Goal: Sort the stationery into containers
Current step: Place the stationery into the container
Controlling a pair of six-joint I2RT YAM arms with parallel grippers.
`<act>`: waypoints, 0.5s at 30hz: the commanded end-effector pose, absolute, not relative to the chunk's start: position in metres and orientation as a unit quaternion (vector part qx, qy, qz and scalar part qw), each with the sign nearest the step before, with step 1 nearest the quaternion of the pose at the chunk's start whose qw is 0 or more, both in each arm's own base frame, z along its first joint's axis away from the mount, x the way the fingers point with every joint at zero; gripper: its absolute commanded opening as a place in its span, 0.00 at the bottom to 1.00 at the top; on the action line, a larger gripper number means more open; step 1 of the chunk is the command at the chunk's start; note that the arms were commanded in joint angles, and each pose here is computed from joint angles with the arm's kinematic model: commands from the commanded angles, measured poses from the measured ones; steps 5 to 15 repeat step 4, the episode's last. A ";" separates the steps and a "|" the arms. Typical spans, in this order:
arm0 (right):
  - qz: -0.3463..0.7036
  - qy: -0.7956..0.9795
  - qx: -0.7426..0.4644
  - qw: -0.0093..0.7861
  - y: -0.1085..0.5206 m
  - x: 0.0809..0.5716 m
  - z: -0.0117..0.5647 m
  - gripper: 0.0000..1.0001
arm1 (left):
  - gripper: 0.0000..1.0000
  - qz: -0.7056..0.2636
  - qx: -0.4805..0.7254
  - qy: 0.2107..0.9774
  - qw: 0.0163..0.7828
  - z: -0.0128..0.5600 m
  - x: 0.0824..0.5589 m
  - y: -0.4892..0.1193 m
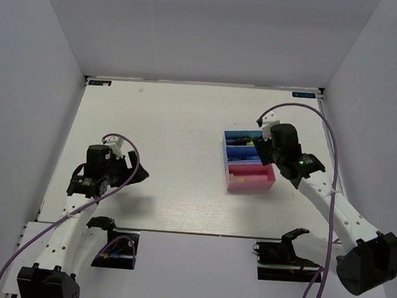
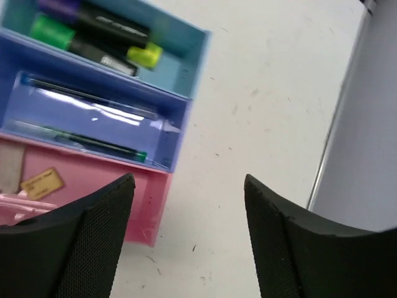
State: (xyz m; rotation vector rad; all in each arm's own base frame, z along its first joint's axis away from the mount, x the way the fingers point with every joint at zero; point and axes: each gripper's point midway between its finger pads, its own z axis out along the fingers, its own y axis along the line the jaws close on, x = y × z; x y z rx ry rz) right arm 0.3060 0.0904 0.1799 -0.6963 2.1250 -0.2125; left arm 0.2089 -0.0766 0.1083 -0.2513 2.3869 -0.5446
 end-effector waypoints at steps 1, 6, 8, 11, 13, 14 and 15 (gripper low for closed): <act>-0.127 0.850 -0.148 0.490 0.062 0.308 0.201 0.75 | 0.98 -0.276 -0.048 0.893 0.351 0.123 0.211 -0.100; -0.131 0.831 -0.157 0.517 0.053 0.298 0.203 0.84 | 1.00 -0.285 -0.042 0.893 0.346 0.124 0.211 -0.104; -0.131 0.831 -0.157 0.517 0.053 0.298 0.203 0.84 | 1.00 -0.285 -0.042 0.893 0.346 0.124 0.211 -0.104; -0.131 0.831 -0.157 0.517 0.053 0.298 0.203 0.84 | 1.00 -0.285 -0.042 0.893 0.346 0.124 0.211 -0.104; -0.131 0.831 -0.157 0.517 0.053 0.298 0.203 0.84 | 1.00 -0.285 -0.042 0.893 0.346 0.124 0.211 -0.104; -0.131 0.831 -0.157 0.517 0.053 0.298 0.203 0.84 | 1.00 -0.285 -0.042 0.893 0.346 0.124 0.211 -0.104; -0.131 0.831 -0.157 0.517 0.053 0.298 0.203 0.84 | 1.00 -0.285 -0.042 0.893 0.346 0.124 0.211 -0.104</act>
